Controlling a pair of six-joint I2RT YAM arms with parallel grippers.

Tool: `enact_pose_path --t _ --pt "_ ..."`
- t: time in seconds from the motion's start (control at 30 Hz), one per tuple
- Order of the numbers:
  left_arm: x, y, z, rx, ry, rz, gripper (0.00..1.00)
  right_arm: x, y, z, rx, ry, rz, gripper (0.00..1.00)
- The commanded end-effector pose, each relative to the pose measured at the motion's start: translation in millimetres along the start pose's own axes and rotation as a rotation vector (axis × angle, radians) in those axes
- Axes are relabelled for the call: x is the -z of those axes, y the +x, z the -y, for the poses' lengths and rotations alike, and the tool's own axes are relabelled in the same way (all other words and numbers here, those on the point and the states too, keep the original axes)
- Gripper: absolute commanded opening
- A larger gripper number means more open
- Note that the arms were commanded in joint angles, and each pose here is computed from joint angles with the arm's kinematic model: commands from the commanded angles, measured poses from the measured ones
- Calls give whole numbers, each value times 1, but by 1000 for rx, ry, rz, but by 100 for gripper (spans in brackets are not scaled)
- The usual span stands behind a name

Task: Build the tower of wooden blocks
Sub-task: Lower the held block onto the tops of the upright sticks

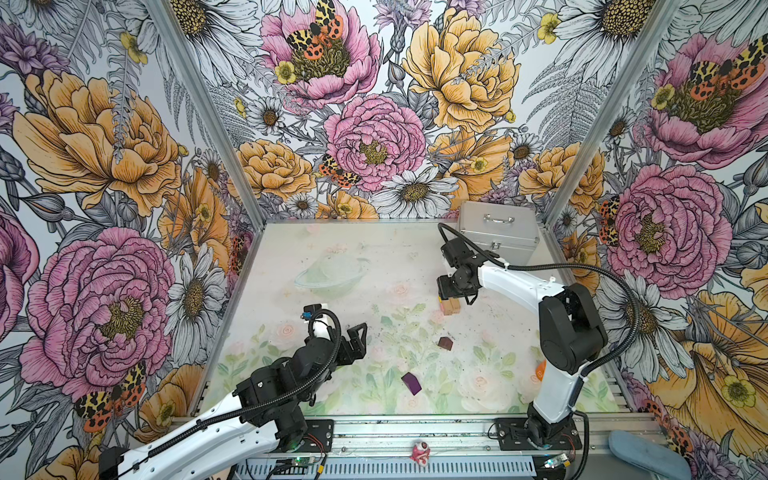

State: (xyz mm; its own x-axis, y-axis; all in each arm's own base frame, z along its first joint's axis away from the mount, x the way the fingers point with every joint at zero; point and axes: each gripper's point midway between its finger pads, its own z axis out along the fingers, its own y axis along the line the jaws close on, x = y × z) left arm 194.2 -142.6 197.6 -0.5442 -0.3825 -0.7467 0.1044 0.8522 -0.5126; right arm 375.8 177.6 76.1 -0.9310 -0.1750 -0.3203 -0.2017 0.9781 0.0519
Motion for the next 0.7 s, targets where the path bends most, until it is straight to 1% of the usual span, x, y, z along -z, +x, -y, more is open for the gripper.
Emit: enact_pose_path --t 0.0,0.4,0.6,0.67 --pt "-1 1 1 3 18 1 97 -3 -11 -6 -2 -6 24 43" --pt "-1 0 -1 5 13 2 97 -5 -15 -7 -1 -5 22 44" --pt "-2 -1 -2 4 10 2 97 -6 -17 -7 0 -5 22 47" --pt "-2 -1 -2 6 8 0 97 -6 -17 -7 1 -7 20 49"
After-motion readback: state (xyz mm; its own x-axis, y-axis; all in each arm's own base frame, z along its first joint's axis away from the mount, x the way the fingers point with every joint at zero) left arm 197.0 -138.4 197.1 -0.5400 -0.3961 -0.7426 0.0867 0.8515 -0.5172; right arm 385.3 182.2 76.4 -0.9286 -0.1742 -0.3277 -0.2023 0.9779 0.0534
